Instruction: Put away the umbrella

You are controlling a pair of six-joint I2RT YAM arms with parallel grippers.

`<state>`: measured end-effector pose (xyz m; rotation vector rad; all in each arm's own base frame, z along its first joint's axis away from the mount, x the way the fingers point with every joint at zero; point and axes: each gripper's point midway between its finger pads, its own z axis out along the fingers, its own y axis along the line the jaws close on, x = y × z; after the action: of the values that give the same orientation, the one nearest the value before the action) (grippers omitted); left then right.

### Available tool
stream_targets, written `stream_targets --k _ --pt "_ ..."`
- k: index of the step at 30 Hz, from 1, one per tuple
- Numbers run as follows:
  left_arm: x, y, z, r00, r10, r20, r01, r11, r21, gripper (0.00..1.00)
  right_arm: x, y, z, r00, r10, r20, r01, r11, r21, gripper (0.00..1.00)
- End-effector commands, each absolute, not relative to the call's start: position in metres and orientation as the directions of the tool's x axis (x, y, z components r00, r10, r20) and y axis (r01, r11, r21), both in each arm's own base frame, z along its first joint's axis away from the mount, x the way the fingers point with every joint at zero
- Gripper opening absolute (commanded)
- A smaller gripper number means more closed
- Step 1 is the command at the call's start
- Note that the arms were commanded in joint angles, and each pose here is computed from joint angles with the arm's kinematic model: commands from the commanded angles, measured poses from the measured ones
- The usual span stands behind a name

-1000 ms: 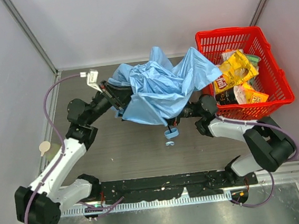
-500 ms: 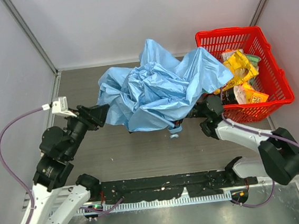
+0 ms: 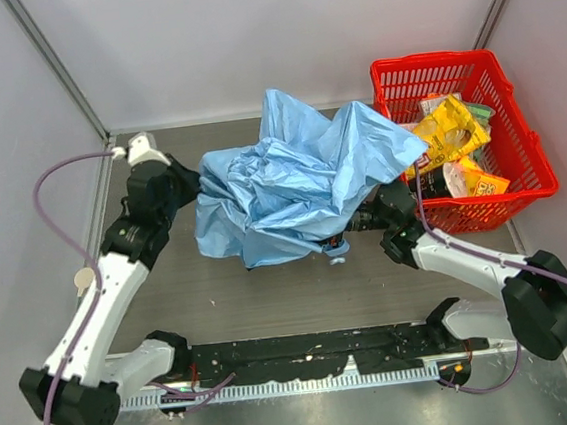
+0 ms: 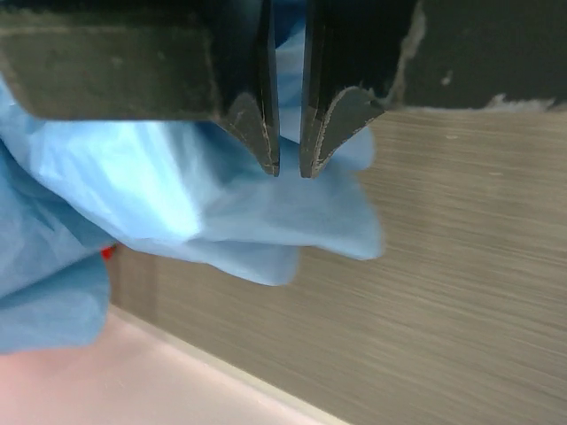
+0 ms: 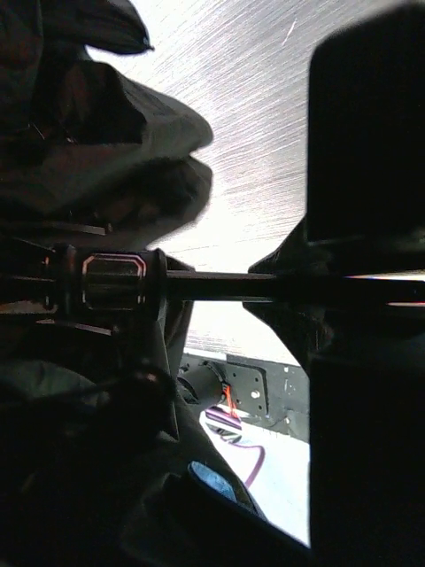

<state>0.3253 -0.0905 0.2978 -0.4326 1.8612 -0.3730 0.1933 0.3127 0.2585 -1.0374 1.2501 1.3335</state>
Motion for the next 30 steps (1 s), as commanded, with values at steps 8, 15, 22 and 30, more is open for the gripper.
stream_targets --k 8,15,22,30 --pt "0.272 -0.28 0.425 -0.433 -0.602 -0.671 0.645 0.313 -0.697 0.14 0.216 0.338 0.311 0.052 0.35 -0.935 -0.996 0.082 -0.024 0.01" --pt "0.253 -0.235 0.422 -0.336 -0.577 -0.744 0.554 0.519 -0.652 0.22 0.23 0.331 0.296 0.041 0.315 -0.948 -0.985 0.169 0.013 0.01" --pt "0.248 -0.136 0.36 -0.181 -0.513 -0.839 0.23 0.807 -0.543 0.69 0.227 0.313 0.271 0.061 0.204 -0.977 -0.966 0.258 -0.006 0.01" --pt "0.182 -0.136 0.426 -0.104 -0.557 -0.824 0.524 0.673 -0.522 1.0 0.229 0.309 0.282 0.098 0.188 -0.977 -0.958 0.285 -0.041 0.01"
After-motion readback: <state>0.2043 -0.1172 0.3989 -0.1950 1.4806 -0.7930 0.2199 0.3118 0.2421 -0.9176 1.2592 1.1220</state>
